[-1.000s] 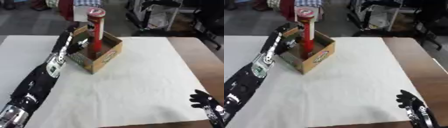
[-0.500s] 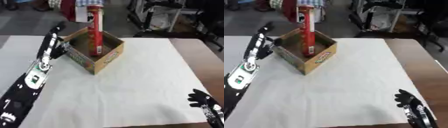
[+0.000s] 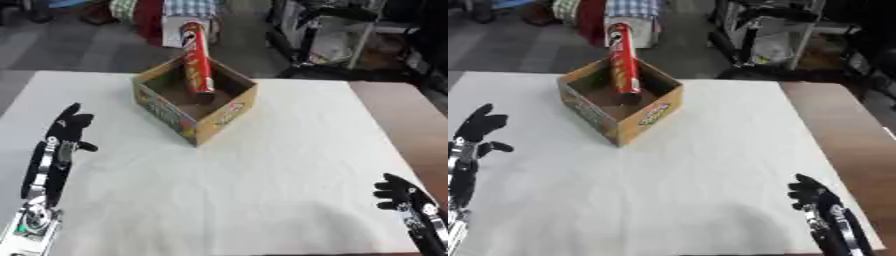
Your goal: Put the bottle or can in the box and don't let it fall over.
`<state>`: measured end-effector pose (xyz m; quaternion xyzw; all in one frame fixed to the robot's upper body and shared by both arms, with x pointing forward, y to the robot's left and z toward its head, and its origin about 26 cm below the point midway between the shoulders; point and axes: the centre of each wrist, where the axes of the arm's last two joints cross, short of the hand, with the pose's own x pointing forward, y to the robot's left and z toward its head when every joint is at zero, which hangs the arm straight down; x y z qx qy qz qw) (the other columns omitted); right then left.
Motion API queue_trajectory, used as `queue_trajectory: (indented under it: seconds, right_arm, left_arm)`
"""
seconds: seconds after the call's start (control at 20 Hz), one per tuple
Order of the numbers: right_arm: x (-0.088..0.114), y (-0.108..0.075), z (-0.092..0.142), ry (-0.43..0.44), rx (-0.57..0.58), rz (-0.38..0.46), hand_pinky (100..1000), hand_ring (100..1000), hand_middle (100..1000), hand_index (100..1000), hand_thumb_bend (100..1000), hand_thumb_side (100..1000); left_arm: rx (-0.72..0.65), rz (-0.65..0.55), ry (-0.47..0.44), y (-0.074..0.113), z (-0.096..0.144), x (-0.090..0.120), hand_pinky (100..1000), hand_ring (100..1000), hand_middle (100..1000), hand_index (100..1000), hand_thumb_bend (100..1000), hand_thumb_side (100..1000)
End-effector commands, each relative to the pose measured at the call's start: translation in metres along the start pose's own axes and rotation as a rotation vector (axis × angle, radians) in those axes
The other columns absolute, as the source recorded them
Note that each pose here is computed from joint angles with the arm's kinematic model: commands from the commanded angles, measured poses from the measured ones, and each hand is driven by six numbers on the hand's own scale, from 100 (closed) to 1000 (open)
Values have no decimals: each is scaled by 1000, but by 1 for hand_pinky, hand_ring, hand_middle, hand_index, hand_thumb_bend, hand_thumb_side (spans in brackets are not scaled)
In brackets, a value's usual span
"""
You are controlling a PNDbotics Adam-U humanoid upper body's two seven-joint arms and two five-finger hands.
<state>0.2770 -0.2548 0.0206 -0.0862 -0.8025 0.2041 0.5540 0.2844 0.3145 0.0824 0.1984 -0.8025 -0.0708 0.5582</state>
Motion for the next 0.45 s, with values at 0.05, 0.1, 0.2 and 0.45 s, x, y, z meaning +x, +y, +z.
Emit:
queue_trajectory:
  seconds: [0.05,0.1,0.2,0.45]
  right_arm:
    - [2,-5,-1,-14,-1,16,675,741,720,879,100,910]
    - [2,-5,-1,-14,-2,16,675,741,720,879,100,909]
    - [2,-6,-2,-14,-5,16,675,741,720,879,100,908]
    - [2,-6,-1,-14,-6,17,674,741,720,878,100,913]
  left_arm:
    - [10,15,-25,3,-3,8,560,854,764,959,654,1000]
    - [10,18,-22,3,-3,7,559,853,763,958,649,1000]
    - [10,22,-15,4,-3,6,558,854,763,958,631,1000]
    - [-3,21,-14,3,-3,4,558,853,763,959,592,1000]
